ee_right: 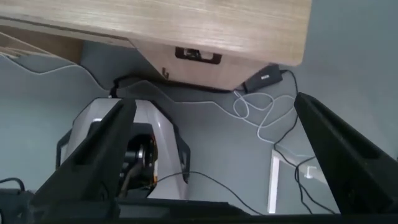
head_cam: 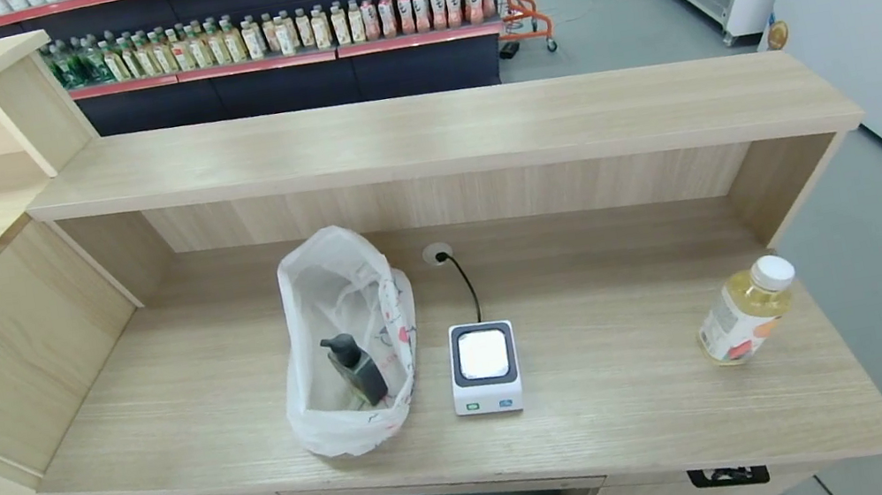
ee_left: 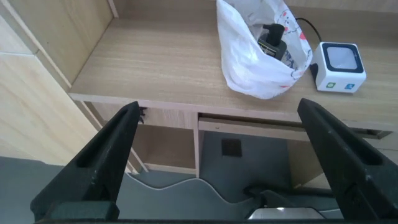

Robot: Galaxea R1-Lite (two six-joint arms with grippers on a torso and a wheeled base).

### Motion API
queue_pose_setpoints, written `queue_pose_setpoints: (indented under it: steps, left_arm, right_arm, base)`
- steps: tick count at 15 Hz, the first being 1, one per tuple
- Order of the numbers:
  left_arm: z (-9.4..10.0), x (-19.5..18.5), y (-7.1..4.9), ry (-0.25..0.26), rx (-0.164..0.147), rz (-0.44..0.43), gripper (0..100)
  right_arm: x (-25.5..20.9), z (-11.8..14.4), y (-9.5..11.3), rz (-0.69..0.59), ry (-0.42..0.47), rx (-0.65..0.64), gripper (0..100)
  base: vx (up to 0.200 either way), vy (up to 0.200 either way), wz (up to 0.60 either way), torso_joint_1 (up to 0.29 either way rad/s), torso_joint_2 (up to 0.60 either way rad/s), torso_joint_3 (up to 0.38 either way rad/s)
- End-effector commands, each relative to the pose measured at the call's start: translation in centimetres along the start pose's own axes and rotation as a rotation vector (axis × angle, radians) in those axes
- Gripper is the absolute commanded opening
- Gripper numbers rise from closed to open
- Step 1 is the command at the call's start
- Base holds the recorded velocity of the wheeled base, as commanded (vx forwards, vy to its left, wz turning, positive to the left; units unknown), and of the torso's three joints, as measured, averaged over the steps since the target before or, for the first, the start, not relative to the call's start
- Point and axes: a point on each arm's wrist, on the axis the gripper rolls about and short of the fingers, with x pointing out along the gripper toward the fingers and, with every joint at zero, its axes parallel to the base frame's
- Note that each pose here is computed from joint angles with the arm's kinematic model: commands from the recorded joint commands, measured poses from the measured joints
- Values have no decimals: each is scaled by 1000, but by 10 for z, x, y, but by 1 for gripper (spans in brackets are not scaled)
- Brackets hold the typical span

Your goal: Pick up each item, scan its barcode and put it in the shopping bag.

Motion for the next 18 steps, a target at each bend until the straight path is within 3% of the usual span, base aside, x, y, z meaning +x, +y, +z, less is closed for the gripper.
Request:
queue_pose_setpoints:
  steps: [1, 3, 6, 11, 15, 18]
  left_arm:
    - [0, 0, 0, -1, -1, 0, 100]
    - [0, 0, 0, -1, 1, -1, 100]
    - [0, 0, 0, -1, 1, -1, 100]
    - [0, 0, 0, 0, -1, -1, 100]
    - [0, 0, 0, -1, -1, -1, 100]
    - [0, 0, 0, 0, -1, -1, 100]
  right_arm:
    - [2, 2, -2, -69, 17, 37, 100]
    - [0, 4, -2, -76, 2, 50, 100]
    - [-4, 9, -3, -103, -33, 79, 100]
    - [2, 11, -6, -155, 16, 142, 100]
    - [20, 28, -9, -67, 16, 195, 100]
    - [50, 50, -17, -77, 1, 222, 100]
  base:
    - [0, 0, 0, 0, 0, 0]
    - [0, 0, 0, 0, 0, 0]
    - [0, -200, 0, 17, 9, 5]
    - [0, -40, 0, 2, 0, 0]
    - [0, 0, 0, 0, 0, 0]
    - [0, 0, 0, 0, 0, 0]
